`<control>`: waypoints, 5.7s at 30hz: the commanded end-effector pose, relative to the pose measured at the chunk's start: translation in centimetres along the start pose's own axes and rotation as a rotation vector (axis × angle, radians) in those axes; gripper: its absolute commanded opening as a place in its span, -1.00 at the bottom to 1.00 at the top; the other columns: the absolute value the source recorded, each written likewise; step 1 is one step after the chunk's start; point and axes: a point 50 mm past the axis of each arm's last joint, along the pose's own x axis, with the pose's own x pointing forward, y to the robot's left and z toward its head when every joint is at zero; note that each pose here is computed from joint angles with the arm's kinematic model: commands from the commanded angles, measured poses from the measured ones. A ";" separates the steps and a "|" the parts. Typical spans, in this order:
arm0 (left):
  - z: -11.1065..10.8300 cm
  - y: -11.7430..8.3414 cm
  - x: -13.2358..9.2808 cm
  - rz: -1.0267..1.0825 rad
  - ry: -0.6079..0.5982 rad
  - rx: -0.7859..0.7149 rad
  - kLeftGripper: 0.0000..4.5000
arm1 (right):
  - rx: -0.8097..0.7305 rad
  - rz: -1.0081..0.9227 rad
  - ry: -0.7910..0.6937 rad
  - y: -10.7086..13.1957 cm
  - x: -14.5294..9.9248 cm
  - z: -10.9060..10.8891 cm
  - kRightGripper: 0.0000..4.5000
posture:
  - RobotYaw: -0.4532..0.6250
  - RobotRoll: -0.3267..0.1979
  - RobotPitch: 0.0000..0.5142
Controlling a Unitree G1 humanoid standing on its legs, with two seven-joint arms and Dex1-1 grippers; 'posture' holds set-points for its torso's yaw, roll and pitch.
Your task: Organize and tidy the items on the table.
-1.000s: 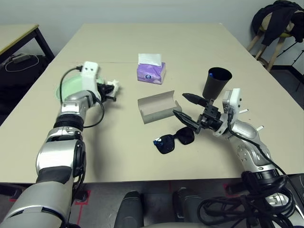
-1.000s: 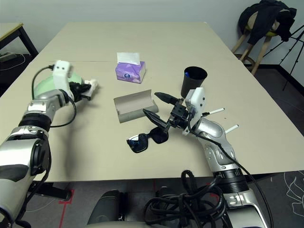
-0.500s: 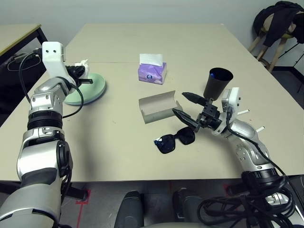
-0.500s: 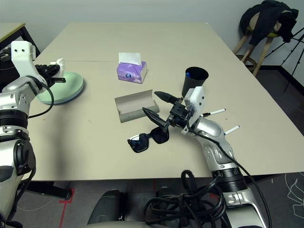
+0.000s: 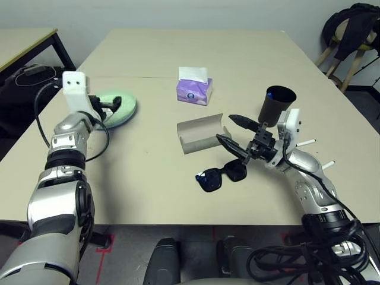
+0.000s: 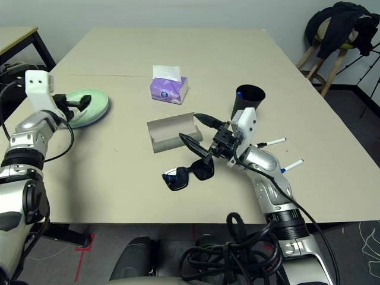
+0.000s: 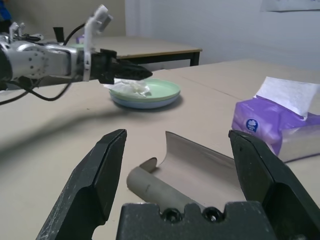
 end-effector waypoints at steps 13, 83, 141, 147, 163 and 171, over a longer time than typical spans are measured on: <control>-2.3 -7.4 -2.8 -0.694 0.022 0.124 0.99 | -0.059 -0.037 0.384 0.2 1.3 2.4 1.00 | 0.00 0.25 -0.50; -4.1 -12.8 -6.1 -0.943 -0.005 0.371 0.99 | -0.754 0.880 1.171 4.6 6.4 6.7 1.00 | 0.14 0.25 -0.24; -4.0 -12.8 -5.9 -0.931 -0.002 0.377 1.00 | -0.832 0.891 1.099 4.6 7.7 6.8 -0.84 | 0.14 0.25 -0.30; -3.6 -12.6 -5.8 -0.913 -0.014 0.381 1.00 | -0.862 0.839 1.034 3.9 7.9 10.0 -0.84 | 0.13 0.25 -0.35; -2.8 -12.2 -6.0 -0.864 -0.021 0.403 1.00 | -1.027 0.600 0.961 0.3 13.5 10.3 -0.84 | 0.22 0.25 -0.40; -2.9 -12.2 -6.3 -0.849 -0.008 0.404 1.00 | -1.073 0.596 0.962 -0.2 14.8 9.1 -0.84 | 0.25 0.25 -0.37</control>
